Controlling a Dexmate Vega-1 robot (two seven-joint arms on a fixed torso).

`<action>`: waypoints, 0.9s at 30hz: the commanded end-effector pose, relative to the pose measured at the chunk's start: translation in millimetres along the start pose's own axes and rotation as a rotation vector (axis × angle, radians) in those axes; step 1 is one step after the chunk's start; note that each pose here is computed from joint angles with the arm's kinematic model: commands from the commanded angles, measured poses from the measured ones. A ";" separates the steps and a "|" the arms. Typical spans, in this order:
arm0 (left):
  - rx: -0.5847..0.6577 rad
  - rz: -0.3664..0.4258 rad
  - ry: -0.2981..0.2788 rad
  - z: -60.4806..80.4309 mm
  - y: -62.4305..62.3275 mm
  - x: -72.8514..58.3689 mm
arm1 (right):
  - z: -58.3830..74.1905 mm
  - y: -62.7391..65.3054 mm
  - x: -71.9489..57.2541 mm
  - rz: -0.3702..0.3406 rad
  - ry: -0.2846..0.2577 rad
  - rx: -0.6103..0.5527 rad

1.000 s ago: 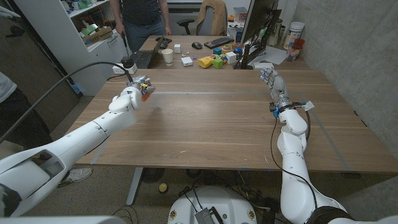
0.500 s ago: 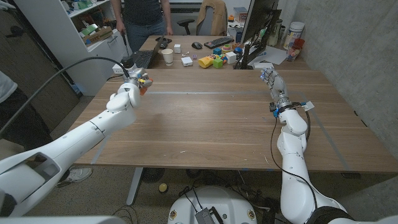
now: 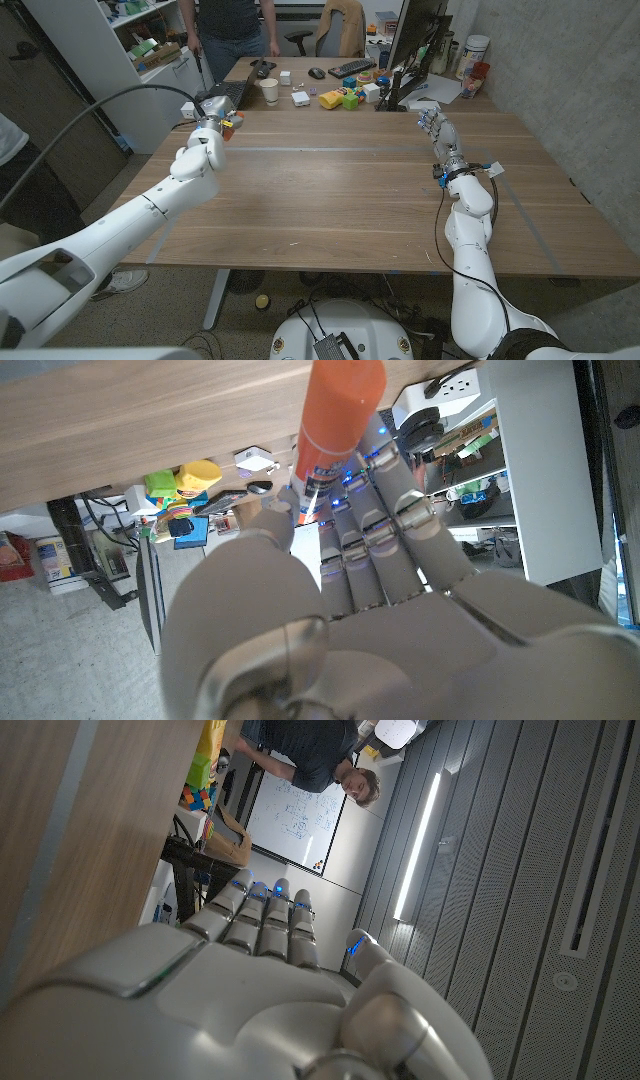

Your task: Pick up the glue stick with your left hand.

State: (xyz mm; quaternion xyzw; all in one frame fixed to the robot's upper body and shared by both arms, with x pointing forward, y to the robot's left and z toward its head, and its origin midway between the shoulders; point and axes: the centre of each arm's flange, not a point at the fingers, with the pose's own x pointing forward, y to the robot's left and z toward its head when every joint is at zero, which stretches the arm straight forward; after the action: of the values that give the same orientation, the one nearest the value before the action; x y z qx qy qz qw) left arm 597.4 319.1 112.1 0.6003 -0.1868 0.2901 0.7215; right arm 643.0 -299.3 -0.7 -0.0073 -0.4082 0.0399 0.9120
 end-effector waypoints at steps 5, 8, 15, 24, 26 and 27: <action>-0.018 0.181 -0.003 7.5 31.7 -7.6 | -0.5 -1.5 1.5 -0.001 -0.004 0.000; -0.044 0.216 -0.009 7.8 35.8 -9.5 | -0.6 -1.7 1.4 0.000 -0.005 0.001; -0.099 0.300 -0.011 8.1 40.4 -14.5 | -0.4 -2.7 0.4 -0.001 -0.006 0.002; -0.149 0.354 -0.011 7.9 43.5 -20.3 | 0.3 -3.7 -1.9 -0.001 -0.008 0.002; -0.160 0.360 -0.013 7.3 44.6 -21.3 | 0.5 -3.7 -2.4 0.000 -0.009 0.002; -0.160 0.363 -0.014 7.2 45.2 -21.8 | 0.6 -3.8 -2.7 -0.001 -0.009 0.002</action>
State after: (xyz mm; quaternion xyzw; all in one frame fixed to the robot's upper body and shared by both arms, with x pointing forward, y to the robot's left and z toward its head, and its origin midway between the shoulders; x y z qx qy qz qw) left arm 562.1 312.9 133.8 0.5323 -0.2884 0.3784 0.7002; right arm 643.4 -301.8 -0.5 -0.0063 -0.4113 0.0403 0.9106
